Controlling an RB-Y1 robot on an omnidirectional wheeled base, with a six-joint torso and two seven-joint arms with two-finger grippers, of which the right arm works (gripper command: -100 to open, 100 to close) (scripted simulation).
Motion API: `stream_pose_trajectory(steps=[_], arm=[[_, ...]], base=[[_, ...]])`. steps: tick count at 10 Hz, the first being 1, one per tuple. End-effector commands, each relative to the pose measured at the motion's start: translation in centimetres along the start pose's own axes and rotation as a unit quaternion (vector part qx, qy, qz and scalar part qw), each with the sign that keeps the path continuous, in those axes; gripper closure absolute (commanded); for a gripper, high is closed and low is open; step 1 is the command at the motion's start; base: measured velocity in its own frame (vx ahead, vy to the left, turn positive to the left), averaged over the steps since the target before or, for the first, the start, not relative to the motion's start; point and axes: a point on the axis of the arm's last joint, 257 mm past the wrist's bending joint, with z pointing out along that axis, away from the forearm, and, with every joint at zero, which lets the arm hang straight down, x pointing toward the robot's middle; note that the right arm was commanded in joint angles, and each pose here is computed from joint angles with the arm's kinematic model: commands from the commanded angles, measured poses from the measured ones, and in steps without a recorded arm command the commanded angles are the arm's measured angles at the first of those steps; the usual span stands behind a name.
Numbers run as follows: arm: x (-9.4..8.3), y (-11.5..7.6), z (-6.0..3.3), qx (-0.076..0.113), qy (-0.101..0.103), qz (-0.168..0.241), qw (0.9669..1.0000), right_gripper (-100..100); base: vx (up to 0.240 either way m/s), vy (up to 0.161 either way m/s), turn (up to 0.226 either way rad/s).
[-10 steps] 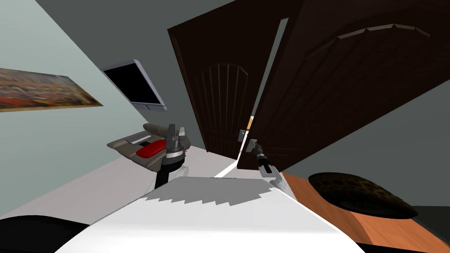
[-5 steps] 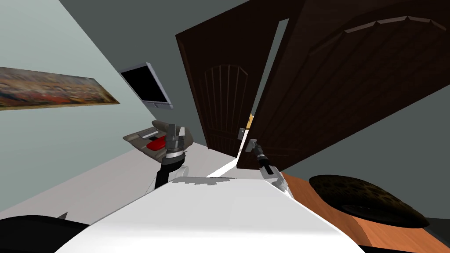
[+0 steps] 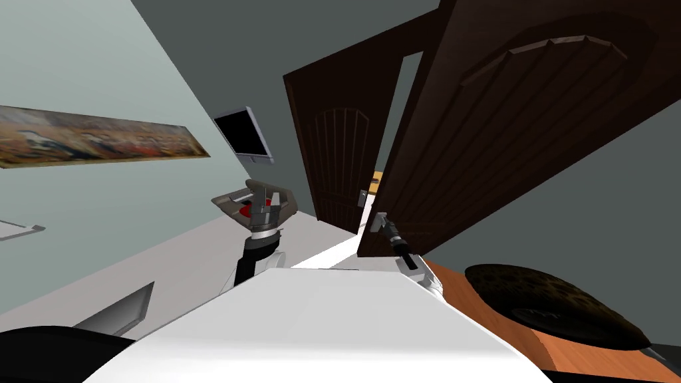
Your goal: Pull the door open
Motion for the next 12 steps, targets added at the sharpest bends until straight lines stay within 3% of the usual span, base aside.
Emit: stream_pose_trajectory(steps=[1,9,10,12], arm=[[0.0,0.0,0.00,0.000,0.000,0.000,1.0000,100],[0.7,0.1,-3.69,-0.001,0.064,0.002,0.9980,100],[0.5,0.1,-3.32,-0.001,0.057,0.000,0.9984,100],[0.6,-0.1,-4.11,0.000,0.072,0.001,0.9974,100]], base=[[-0.099,-0.055,0.036],[-0.198,-0.089,0.112],[-0.100,-0.052,0.023],[-0.183,-0.099,0.142]])
